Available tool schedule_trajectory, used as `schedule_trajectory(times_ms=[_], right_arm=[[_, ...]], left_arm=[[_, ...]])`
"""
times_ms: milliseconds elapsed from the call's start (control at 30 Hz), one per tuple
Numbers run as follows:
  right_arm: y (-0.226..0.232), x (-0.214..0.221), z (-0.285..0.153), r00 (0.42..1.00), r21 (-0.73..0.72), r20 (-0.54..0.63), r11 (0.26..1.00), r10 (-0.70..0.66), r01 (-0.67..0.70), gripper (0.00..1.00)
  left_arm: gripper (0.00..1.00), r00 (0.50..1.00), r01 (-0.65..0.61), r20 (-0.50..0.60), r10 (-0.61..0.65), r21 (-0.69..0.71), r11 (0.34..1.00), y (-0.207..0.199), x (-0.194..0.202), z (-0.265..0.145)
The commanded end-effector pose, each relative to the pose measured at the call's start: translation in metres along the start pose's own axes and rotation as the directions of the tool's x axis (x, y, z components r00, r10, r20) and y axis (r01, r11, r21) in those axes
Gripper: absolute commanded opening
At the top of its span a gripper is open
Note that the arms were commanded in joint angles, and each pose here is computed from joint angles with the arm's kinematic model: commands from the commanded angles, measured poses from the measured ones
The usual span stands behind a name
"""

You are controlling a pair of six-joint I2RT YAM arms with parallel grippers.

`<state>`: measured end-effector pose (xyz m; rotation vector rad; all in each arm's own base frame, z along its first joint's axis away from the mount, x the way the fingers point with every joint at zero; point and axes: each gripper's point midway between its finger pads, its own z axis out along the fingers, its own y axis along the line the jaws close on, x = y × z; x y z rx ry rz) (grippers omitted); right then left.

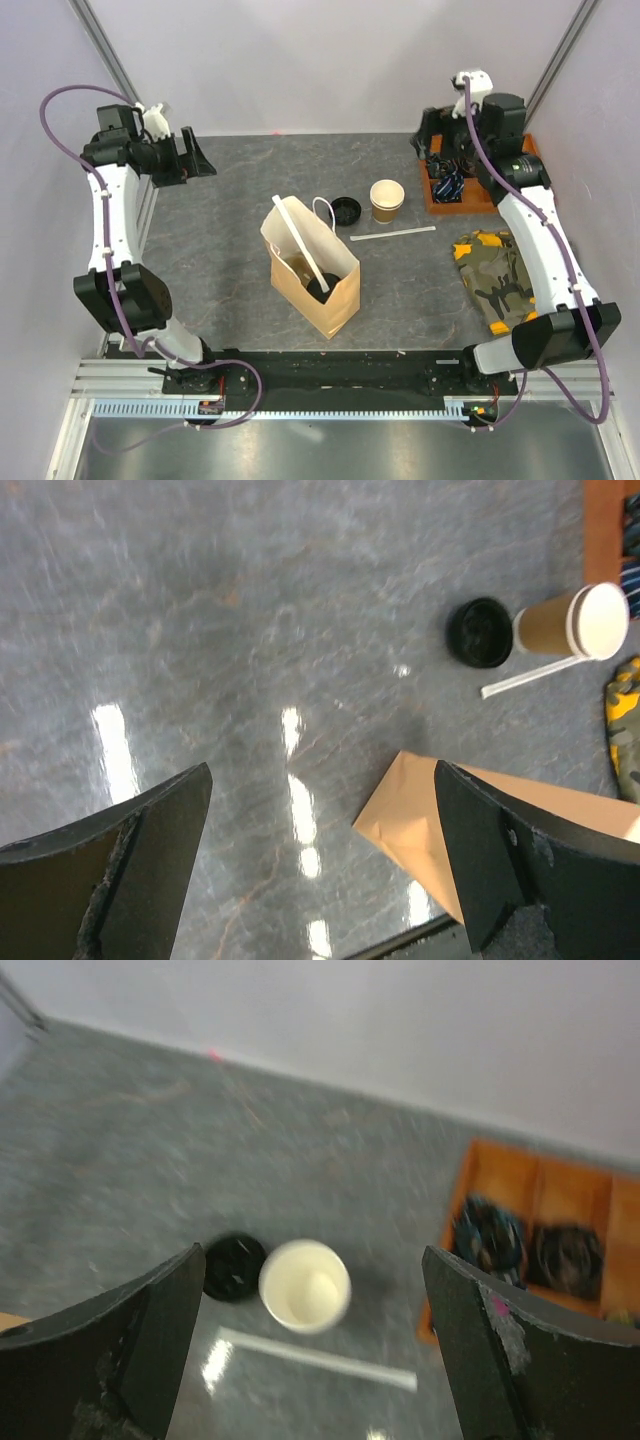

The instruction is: Pack the takeout coffee

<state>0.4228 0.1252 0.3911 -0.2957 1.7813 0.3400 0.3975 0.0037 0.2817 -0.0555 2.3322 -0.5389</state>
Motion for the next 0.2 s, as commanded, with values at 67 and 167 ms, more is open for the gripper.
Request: schedule_trajectory(times_ms=[67, 167], right_arm=[[-0.047, 0.078, -0.018, 0.976, 0.096, -0.191, 0.991, 0.105, -0.088, 0.98], [-0.059, 0.083, -0.019, 0.973, 0.124, -0.197, 0.987, 0.122, -0.099, 0.98]], left_arm=[[1.00, 0.998, -0.044, -0.055, 0.045, 0.008, 0.999, 0.006, 0.028, 0.010], [1.00, 0.998, -0.052, -0.040, 0.051, -0.014, 0.999, 0.011, 0.021, 0.010]])
